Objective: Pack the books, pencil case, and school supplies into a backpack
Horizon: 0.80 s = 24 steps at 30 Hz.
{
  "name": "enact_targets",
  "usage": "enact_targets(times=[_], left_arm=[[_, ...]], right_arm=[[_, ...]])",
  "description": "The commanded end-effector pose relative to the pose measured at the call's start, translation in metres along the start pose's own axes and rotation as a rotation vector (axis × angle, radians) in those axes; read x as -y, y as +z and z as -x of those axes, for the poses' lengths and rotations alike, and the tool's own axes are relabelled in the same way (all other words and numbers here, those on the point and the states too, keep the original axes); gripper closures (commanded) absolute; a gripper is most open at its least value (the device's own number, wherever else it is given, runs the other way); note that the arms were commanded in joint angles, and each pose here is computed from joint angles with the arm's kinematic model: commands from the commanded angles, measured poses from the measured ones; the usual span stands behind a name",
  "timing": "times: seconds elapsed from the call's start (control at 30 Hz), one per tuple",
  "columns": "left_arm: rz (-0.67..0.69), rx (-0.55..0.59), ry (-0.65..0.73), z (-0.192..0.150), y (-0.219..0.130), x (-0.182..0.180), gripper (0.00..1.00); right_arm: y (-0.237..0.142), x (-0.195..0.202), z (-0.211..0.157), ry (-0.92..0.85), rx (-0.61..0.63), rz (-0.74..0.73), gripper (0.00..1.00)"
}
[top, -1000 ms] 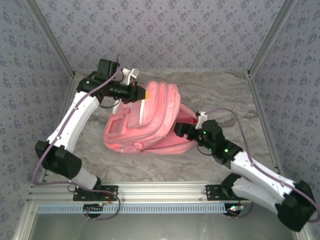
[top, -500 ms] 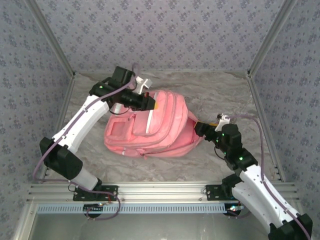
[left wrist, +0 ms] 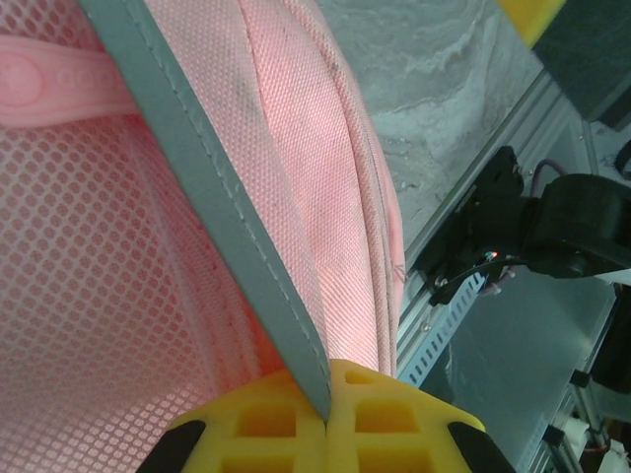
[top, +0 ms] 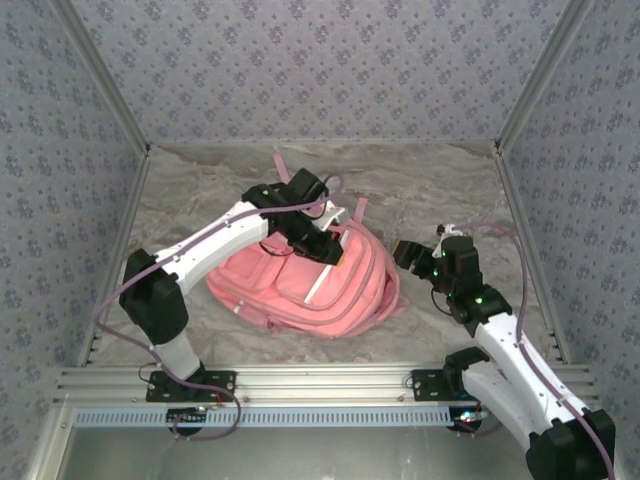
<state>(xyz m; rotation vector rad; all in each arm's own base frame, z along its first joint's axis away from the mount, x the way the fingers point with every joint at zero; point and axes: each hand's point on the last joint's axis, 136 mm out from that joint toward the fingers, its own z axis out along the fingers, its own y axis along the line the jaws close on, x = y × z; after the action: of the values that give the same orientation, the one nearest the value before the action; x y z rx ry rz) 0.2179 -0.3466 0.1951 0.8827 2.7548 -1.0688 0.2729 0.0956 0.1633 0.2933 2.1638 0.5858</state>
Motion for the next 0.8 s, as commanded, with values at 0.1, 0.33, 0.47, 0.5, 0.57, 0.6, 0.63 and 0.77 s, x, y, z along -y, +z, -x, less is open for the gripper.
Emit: enact_targets(times=[0.1, 0.33, 0.47, 0.5, 0.57, 0.6, 0.63, 0.77], left_arm=[[0.061, -0.126, 0.059, -0.038, -0.003, -0.005, 1.0], [0.157, -0.224, 0.05, -0.081, -0.012, -0.025, 1.0], [0.303, -0.299, 0.08, -0.105, -0.017, -0.042, 1.0], [0.354, -0.322, 0.089, -0.111, -0.02, -0.048, 1.0], [0.423, -0.358, 0.109, -0.121, -0.023, -0.054, 1.0], [0.453, -0.369, 0.112, -0.125, -0.025, -0.058, 1.0], [0.471, -0.372, 0.113, -0.127, -0.027, -0.06, 1.0], [0.496, -0.36, 0.121, -0.127, -0.032, -0.064, 1.0]], right_arm=[[0.0, -0.003, 0.001, 0.013, -0.039, -0.001, 0.2], [0.016, -0.007, -0.003, 0.023, -0.067, 0.015, 0.21], [0.031, -0.017, -0.014, 0.016, -0.132, 0.053, 0.21], [0.035, -0.019, -0.018, 0.007, -0.153, 0.05, 0.21], [0.041, -0.022, -0.024, -0.018, -0.177, 0.045, 0.21], [0.044, -0.023, -0.027, -0.032, -0.183, 0.039, 0.21], [0.047, -0.024, -0.029, -0.04, -0.184, 0.037, 0.21], [0.055, -0.032, -0.035, -0.073, -0.204, 0.068, 0.22]])
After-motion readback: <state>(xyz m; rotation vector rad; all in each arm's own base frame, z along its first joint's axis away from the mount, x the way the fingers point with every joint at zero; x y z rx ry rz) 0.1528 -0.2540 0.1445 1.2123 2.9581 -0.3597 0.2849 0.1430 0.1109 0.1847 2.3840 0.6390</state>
